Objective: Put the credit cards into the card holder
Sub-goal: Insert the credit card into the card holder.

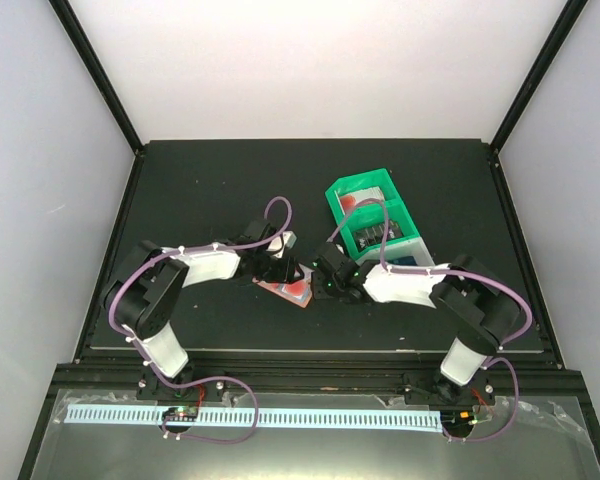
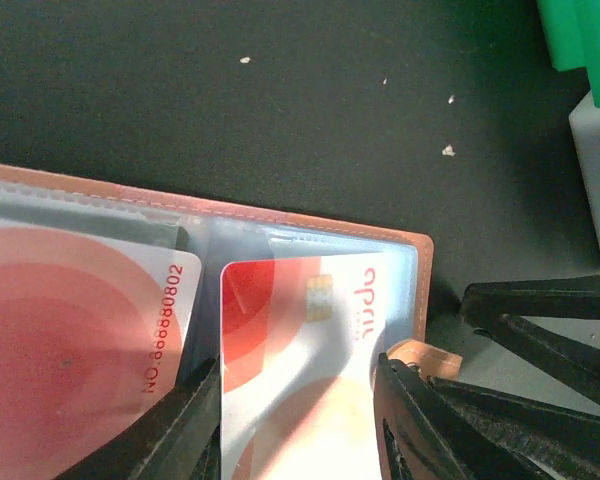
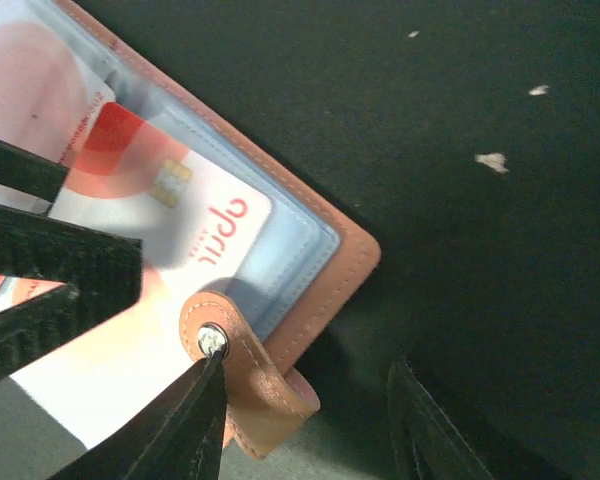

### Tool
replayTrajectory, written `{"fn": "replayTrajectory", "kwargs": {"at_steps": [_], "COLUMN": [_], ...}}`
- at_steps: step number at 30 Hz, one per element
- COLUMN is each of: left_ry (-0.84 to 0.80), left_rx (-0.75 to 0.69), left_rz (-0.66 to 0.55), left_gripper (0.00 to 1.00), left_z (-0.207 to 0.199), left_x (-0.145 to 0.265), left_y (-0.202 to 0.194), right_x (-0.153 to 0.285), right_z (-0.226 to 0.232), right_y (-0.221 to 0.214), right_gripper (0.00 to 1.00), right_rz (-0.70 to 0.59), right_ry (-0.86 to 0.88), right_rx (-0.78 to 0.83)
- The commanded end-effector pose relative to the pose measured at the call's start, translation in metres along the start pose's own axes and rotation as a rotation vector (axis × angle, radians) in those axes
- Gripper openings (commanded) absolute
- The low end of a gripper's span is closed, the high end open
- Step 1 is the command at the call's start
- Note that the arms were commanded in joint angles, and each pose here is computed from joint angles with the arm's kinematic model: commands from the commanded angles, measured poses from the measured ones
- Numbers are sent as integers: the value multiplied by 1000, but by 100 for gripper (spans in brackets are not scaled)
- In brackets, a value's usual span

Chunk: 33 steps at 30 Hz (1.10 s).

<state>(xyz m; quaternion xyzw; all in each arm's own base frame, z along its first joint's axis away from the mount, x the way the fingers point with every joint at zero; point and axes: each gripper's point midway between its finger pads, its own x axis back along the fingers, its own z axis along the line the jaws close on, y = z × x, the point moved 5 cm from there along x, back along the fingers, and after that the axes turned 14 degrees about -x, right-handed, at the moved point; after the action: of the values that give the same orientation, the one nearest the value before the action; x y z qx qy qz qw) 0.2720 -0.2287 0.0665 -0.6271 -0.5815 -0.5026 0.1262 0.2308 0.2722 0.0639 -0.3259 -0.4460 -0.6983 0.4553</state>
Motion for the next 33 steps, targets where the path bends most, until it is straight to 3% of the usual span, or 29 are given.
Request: {"fn": "replayTrajectory", "kwargs": {"at_steps": [1,8,12,20,24,29,33], "left_ry": [-16,-135,-113,-45,1,10,4], "left_rx": [-45,-114,-115,-109,-109,-76,-38], "left_rz": [111,115,125,47,13,-25,0], "left_gripper": [41,36,37,57,59,43,29], "left_z": [0,-23,-23,-32,-32,-30,-23], "left_x": [-9,-10,-9,21,36,37,22], "left_y": [-19,-15,-13,5,8,4,-3], "right_x": [-6,-2,9,54,71,64,49], "right_z": [10,12,7,-5,4,20,28], "right_y": [2,10,18,27,16,-11,-24], "right_gripper": [46,45,45,50,51,43,30], "right_rz": [15,-3,-45,-137,-90,31,90], "right_ry": [58,97,90,50,137,208,226], "right_rx": [30,37,34,37,28,6,-8]}}
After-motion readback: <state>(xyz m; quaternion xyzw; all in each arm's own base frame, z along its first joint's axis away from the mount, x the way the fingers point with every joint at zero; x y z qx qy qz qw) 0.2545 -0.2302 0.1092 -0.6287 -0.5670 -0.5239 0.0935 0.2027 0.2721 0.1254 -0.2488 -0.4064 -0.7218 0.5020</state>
